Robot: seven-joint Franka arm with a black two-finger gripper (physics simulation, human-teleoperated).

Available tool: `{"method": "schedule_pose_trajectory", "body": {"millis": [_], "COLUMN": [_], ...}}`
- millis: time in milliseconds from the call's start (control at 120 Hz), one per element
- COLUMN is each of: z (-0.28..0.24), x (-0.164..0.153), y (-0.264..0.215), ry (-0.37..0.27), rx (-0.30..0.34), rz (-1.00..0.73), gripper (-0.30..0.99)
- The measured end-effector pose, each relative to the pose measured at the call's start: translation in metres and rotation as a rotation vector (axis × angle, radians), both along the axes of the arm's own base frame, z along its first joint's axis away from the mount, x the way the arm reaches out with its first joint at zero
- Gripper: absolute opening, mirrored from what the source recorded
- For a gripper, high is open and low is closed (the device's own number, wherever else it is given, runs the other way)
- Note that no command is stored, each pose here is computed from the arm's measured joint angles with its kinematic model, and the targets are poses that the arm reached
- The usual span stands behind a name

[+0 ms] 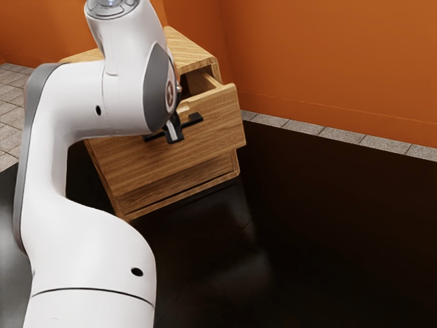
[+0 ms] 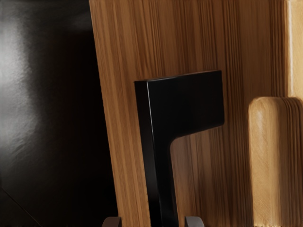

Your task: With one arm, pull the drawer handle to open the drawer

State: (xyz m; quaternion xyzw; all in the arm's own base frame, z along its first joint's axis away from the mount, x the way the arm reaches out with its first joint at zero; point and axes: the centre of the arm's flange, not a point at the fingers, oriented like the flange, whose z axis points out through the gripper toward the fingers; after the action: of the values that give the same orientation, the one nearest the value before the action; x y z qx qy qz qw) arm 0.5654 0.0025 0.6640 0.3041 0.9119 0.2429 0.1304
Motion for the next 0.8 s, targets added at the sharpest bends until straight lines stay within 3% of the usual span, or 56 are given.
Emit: {"method": "schedule_pose_trajectory", "body": {"millis": [800], "z": [0.000], "x": [-0.015], "y": [-0.021], "ry": [-0.005], "rx": [0.009], "rz": [0.027], "gripper": [0.09]}}
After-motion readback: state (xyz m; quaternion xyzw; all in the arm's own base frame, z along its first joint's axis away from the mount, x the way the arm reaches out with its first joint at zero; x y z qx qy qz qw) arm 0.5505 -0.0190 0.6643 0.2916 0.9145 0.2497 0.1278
